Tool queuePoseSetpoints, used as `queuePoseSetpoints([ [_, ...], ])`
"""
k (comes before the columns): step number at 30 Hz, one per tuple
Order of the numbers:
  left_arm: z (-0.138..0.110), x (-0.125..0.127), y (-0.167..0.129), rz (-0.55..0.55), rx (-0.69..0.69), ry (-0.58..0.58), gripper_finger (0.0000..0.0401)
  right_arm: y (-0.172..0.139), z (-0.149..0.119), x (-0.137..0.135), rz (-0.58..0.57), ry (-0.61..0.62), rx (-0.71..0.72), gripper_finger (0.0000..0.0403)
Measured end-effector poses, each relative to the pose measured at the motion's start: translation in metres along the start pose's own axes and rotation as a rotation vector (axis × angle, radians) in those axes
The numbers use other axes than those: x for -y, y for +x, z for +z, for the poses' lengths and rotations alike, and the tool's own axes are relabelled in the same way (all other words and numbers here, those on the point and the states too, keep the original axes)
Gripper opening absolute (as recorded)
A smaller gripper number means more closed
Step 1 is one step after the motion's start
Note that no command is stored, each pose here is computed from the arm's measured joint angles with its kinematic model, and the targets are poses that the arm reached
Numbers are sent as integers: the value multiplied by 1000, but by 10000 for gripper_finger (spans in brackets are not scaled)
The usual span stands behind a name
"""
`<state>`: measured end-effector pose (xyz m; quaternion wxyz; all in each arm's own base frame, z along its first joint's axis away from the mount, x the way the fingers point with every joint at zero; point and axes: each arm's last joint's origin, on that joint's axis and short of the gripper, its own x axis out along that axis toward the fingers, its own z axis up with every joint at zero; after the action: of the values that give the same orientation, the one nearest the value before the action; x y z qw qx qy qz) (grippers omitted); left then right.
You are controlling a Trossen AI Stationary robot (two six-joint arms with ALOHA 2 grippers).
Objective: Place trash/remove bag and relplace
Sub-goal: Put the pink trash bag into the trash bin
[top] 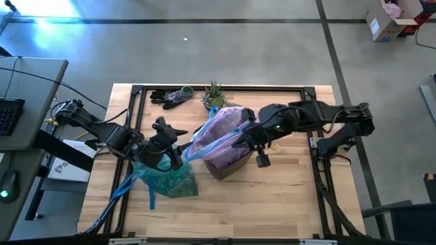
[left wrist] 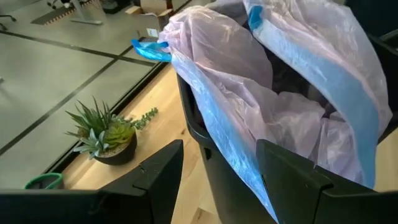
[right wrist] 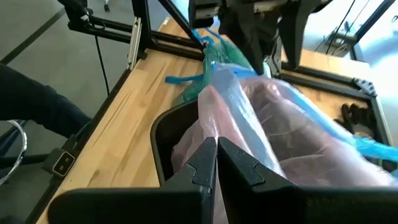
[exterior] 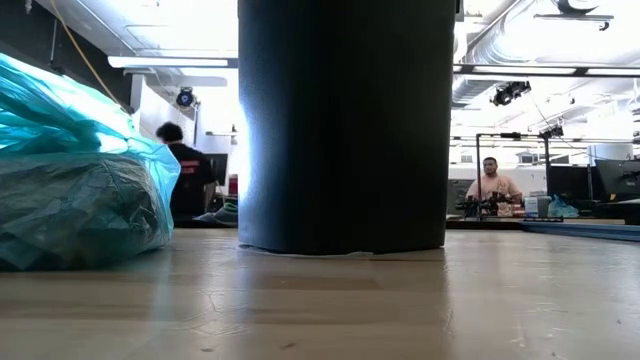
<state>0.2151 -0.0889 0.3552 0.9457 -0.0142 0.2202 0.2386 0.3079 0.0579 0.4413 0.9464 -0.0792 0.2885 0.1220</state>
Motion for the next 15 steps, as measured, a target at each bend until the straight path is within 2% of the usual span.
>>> queuePoseSetpoints([
  [7, 2, -3, 7, -9, -18, 8, 189, 18, -2, -3, 15, 4, -39, 0],
  [15, -2, -3, 20, -6, -86, 65, 175, 22, -1, -11, 31, -3, -43, 0],
])
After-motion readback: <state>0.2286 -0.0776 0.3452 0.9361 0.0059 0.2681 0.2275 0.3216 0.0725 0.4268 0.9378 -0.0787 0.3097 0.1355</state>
